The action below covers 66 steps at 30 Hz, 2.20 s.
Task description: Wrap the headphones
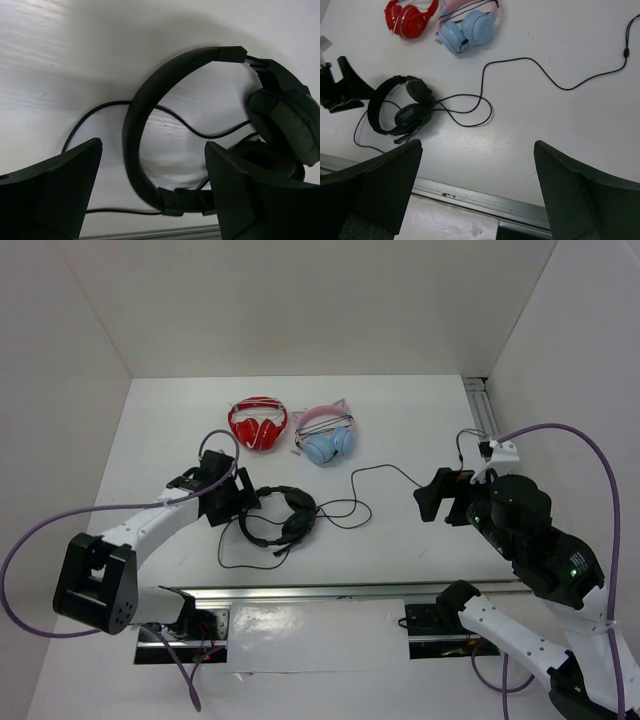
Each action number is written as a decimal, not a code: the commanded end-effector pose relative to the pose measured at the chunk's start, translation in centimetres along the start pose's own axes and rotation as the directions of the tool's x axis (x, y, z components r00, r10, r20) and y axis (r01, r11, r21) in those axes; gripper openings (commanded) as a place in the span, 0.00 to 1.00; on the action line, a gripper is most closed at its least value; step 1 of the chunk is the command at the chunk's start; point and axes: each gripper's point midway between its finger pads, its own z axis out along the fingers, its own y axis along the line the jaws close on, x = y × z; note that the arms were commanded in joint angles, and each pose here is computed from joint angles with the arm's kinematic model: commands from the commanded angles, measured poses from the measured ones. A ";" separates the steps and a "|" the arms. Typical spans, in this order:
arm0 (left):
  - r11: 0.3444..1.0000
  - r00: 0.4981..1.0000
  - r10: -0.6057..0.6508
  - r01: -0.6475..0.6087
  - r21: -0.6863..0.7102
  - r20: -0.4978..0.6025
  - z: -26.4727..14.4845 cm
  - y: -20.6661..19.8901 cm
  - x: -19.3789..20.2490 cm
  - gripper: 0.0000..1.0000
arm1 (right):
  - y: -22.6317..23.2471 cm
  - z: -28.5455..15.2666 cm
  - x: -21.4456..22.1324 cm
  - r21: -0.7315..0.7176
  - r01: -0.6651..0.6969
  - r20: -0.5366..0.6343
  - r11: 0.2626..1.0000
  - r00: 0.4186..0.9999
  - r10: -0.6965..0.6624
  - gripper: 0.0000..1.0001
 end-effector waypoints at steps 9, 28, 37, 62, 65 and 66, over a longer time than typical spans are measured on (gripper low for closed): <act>0.993 0.999 0.011 -0.007 -0.116 0.031 4.3 0.2 0.9 0.79 | 2.7 0.5 -0.5 -0.147 0.004 0.047 0.989 0.999 0.003 1.00; 0.983 0.999 0.038 -0.030 -0.179 0.040 2.4 -0.1 0.6 0.00 | 2.4 -0.2 -0.7 -0.150 -0.010 0.073 0.989 0.997 0.021 1.00; 0.982 0.971 0.153 -0.170 0.077 0.182 -8.8 -8.2 -4.4 0.00 | 4.3 1.3 0.9 -0.274 0.003 0.099 0.962 0.995 0.025 1.00; 0.905 0.855 0.155 -0.324 0.276 0.496 -31.4 -12.7 -10.9 0.00 | 15.2 8.4 5.1 -0.815 0.155 0.338 0.559 0.910 0.241 1.00; 0.903 0.859 0.161 -0.326 0.278 0.485 -31.1 -12.8 -10.7 0.00 | 16.8 8.9 5.5 -0.854 0.151 0.321 0.498 0.906 0.275 1.00; 0.903 0.859 0.161 -0.326 0.278 0.485 -31.1 -12.8 -10.7 0.00 | 17.1 9.3 5.2 -0.849 0.160 0.339 0.503 0.896 0.287 1.00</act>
